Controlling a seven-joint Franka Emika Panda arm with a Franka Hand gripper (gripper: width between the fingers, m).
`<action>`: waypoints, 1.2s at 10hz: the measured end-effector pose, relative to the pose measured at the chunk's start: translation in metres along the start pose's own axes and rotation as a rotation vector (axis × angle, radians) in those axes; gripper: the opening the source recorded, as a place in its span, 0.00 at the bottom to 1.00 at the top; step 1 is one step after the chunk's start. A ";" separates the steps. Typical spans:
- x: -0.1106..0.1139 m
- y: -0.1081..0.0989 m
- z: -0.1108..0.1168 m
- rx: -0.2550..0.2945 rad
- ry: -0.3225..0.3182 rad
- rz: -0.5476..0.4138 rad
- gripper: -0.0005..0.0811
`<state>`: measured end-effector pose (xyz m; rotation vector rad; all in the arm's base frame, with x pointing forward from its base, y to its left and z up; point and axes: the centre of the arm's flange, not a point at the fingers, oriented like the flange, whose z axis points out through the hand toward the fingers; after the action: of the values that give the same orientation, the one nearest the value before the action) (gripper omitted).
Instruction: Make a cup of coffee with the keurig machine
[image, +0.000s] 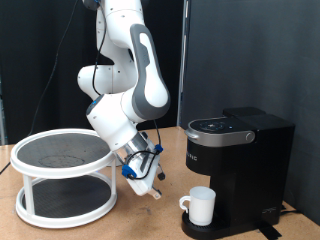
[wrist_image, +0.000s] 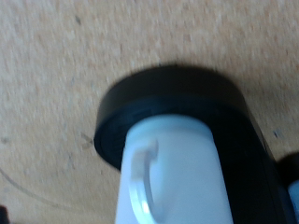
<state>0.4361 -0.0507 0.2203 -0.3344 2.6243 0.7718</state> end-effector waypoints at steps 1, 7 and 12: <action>-0.003 0.008 -0.007 -0.020 -0.023 -0.017 0.91; -0.015 0.050 -0.063 -0.060 -0.111 -0.029 0.91; -0.017 0.068 -0.085 -0.131 -0.136 -0.041 0.91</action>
<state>0.4044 -0.0403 0.3254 -0.3575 2.4390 0.9212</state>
